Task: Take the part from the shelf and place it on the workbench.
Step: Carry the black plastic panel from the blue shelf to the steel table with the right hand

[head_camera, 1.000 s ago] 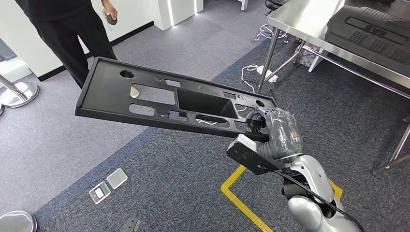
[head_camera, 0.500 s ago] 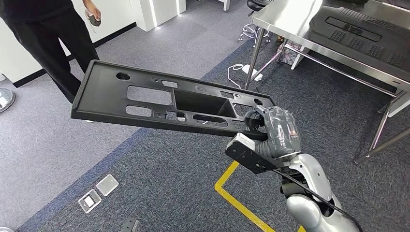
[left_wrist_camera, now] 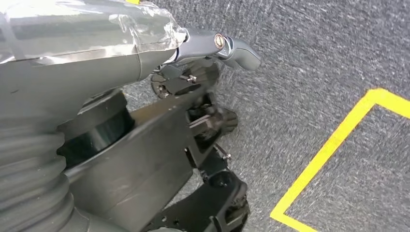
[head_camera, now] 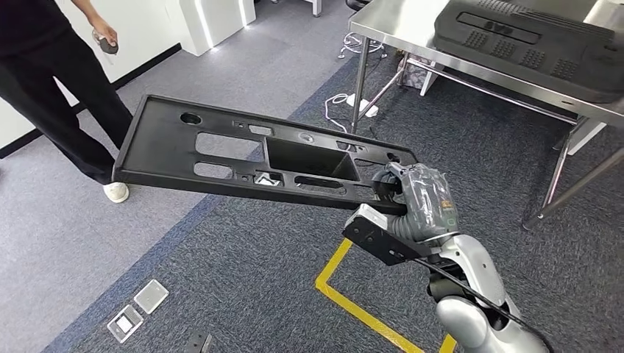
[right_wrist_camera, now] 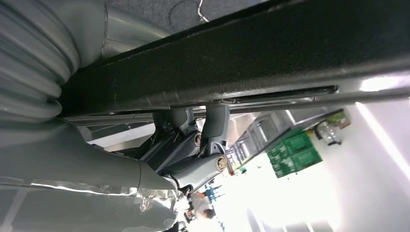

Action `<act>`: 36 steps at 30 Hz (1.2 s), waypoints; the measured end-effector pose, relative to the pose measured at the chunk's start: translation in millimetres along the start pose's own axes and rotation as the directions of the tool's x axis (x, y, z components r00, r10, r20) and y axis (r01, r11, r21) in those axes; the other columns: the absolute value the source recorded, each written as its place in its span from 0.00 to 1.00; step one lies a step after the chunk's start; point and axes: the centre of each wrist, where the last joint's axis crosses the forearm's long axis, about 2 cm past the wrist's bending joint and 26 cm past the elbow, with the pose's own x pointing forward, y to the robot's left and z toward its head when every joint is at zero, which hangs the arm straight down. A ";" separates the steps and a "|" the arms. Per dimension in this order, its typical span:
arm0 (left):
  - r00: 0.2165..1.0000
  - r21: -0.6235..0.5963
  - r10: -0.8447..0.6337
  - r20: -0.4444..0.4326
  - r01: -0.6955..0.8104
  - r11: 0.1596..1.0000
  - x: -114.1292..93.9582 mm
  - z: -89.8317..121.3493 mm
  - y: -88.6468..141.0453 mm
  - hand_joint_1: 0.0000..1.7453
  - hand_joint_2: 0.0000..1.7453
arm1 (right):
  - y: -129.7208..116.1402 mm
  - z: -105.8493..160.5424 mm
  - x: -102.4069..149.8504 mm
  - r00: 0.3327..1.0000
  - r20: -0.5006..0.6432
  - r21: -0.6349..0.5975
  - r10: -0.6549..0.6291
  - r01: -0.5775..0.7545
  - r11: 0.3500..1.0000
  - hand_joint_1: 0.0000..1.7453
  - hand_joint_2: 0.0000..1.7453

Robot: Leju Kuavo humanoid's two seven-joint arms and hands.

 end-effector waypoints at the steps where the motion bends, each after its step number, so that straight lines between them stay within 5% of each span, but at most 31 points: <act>1: 1.000 0.000 0.000 -0.001 0.000 1.000 -0.4 0.1 0.0 0.00 1.00 | -0.1 -0.1 0.0 1.000 0.000 0.000 0.000 0.000 1.000 1.00 1.00; 36: 1.000 -0.003 -0.007 -0.003 0.007 1.000 -2.1 0.5 0.3 0.00 1.00 | -0.5 -1.0 0.0 1.000 0.004 -0.002 -0.005 0.005 1.000 1.00 1.00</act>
